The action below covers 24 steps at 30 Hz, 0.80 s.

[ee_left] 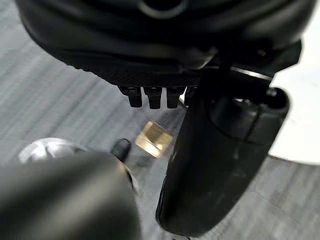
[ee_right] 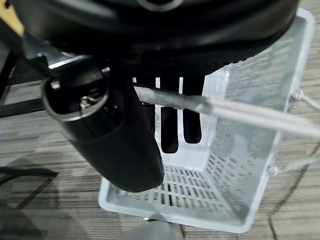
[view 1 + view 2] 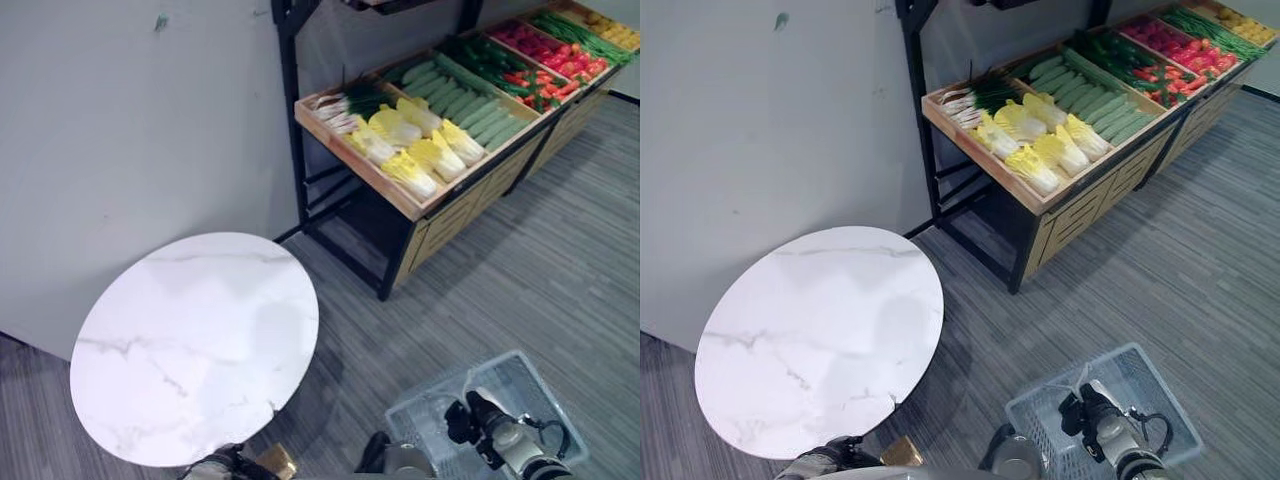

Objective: Get the vegetables into the basket

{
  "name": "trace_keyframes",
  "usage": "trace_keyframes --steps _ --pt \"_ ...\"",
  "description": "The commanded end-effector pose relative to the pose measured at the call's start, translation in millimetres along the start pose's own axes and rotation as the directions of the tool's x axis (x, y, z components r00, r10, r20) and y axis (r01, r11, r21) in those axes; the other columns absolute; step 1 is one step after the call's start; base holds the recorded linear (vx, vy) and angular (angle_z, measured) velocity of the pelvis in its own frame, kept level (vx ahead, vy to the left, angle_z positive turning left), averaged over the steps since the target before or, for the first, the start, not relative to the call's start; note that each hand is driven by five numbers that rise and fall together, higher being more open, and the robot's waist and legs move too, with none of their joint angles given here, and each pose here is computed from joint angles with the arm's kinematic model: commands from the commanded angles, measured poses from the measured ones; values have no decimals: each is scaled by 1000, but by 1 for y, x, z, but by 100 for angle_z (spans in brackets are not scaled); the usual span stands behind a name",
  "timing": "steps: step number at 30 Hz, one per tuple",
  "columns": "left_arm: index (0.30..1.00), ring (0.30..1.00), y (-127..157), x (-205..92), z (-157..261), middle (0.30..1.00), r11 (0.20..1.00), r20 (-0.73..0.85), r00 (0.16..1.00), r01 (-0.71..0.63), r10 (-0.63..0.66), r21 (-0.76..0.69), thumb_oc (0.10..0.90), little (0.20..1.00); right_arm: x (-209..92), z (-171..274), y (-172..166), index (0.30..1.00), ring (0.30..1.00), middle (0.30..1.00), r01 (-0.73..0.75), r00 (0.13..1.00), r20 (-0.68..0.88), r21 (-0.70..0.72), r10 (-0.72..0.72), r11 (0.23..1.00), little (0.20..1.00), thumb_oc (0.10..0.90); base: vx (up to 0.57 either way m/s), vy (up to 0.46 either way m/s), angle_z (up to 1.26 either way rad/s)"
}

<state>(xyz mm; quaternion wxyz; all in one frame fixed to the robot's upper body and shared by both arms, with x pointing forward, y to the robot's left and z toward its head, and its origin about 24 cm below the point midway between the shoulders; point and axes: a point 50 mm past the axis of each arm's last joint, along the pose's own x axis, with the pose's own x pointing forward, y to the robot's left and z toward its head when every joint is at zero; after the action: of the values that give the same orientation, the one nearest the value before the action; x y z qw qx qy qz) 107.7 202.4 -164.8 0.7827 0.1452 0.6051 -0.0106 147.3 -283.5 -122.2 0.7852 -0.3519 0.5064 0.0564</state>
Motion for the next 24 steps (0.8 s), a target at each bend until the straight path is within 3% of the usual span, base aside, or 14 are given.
trace_keyframes --steps 1,14,19,24 --pt "1000 1000 16 0 1 1000 998 -2 999 -42 42 47 900 1000 1 23 28 300 300 300 -86 993 81 16 85 996 300 400 53 -140 -10" --pt "1000 1000 8 0 13 1000 999 31 999 -26 26 19 900 1000 0 21 17 300 300 300 -51 994 92 5 51 999 300 400 28 -98 -5" --pt "1000 1000 17 -1 24 1000 997 74 996 -47 51 -56 900 1000 -1 24 15 300 300 300 -40 993 113 -31 43 999 300 400 86 -230 -7" --pt "1000 1000 16 -1 29 1000 990 99 994 -41 54 -132 900 1000 -1 24 10 300 300 300 -27 992 119 -51 33 998 300 400 63 59 -40"
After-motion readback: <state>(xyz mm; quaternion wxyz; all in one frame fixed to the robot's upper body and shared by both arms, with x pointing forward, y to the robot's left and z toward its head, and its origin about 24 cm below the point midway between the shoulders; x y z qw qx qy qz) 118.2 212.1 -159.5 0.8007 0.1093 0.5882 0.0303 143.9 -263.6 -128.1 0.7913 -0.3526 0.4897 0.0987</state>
